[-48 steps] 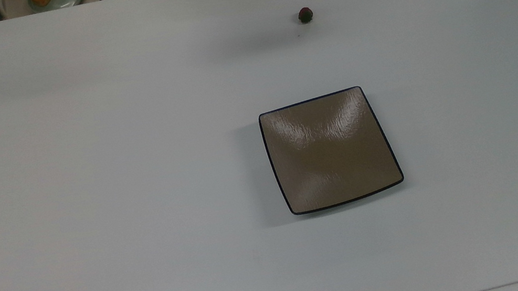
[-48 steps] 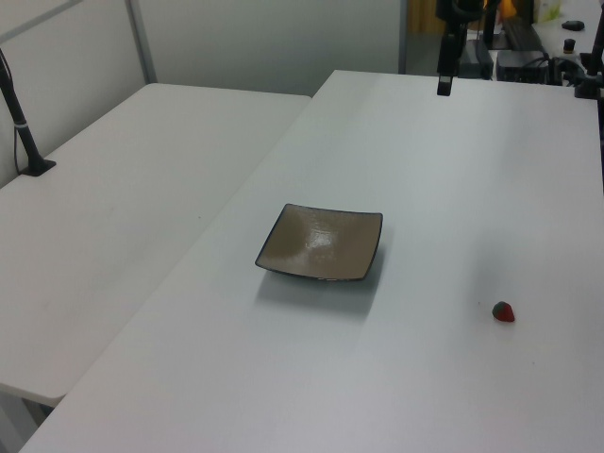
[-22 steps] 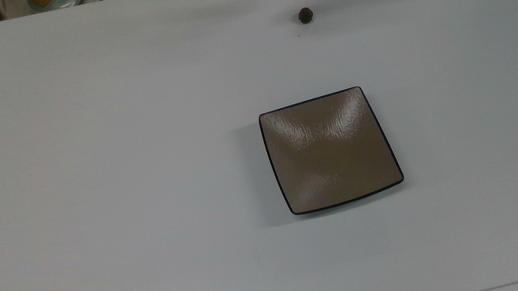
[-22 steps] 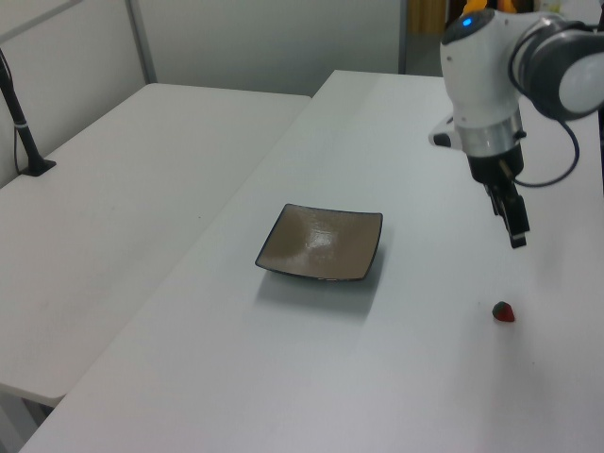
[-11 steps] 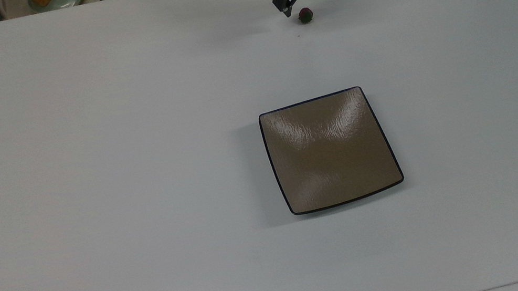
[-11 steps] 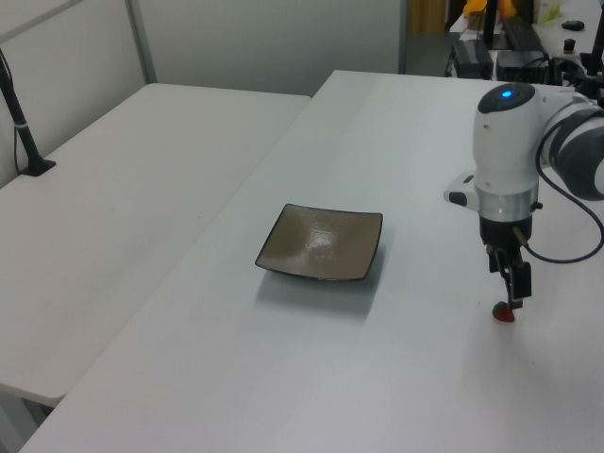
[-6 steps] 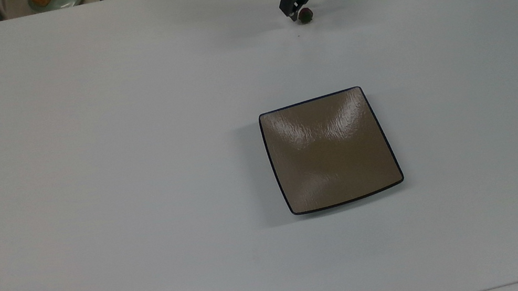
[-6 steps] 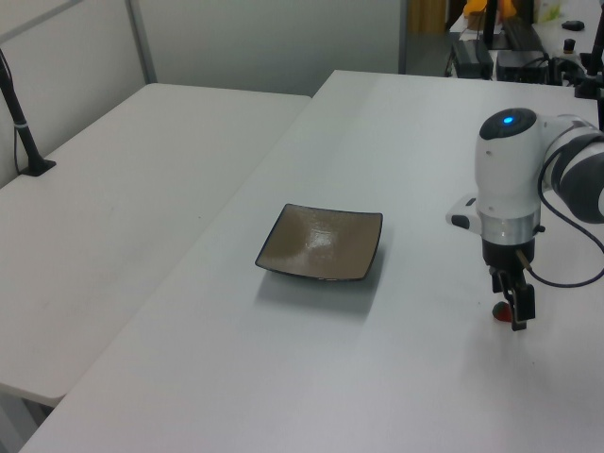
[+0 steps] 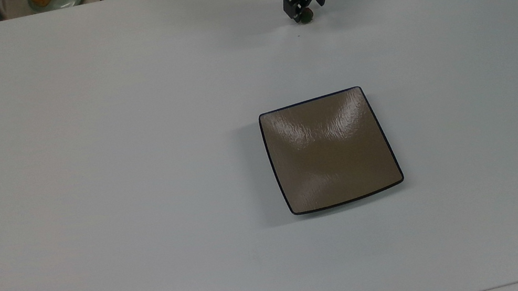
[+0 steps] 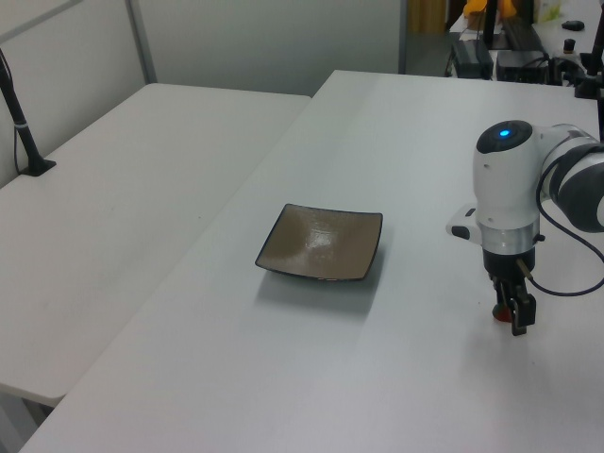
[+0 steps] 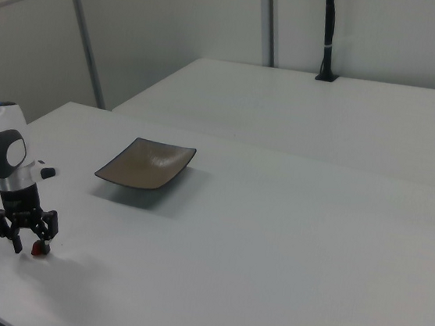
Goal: Strawberries on a ceramic plate
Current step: 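Close the gripper on the strawberry and lift it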
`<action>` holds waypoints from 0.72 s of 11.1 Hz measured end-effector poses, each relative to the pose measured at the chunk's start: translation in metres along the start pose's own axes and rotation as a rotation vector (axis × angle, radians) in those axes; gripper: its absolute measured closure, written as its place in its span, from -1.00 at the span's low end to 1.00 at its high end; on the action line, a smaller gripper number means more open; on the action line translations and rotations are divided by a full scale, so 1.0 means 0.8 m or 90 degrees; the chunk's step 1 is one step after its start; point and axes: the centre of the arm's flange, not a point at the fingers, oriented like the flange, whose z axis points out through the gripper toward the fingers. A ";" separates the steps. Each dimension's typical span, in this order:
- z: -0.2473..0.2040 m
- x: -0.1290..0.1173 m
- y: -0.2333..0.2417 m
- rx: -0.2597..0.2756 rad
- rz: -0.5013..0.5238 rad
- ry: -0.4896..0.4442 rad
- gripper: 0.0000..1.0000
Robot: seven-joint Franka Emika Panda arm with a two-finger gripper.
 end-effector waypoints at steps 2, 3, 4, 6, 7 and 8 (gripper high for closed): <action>0.000 0.000 0.000 -0.001 -0.001 0.002 0.01; 0.000 0.001 0.000 -0.002 -0.002 0.003 0.04; -0.001 0.001 0.000 -0.005 -0.005 0.003 0.22; -0.003 0.002 0.001 -0.008 -0.006 0.006 0.71; -0.006 0.003 0.002 -0.008 -0.006 0.010 0.71; -0.008 0.004 0.002 -0.008 -0.005 0.012 0.71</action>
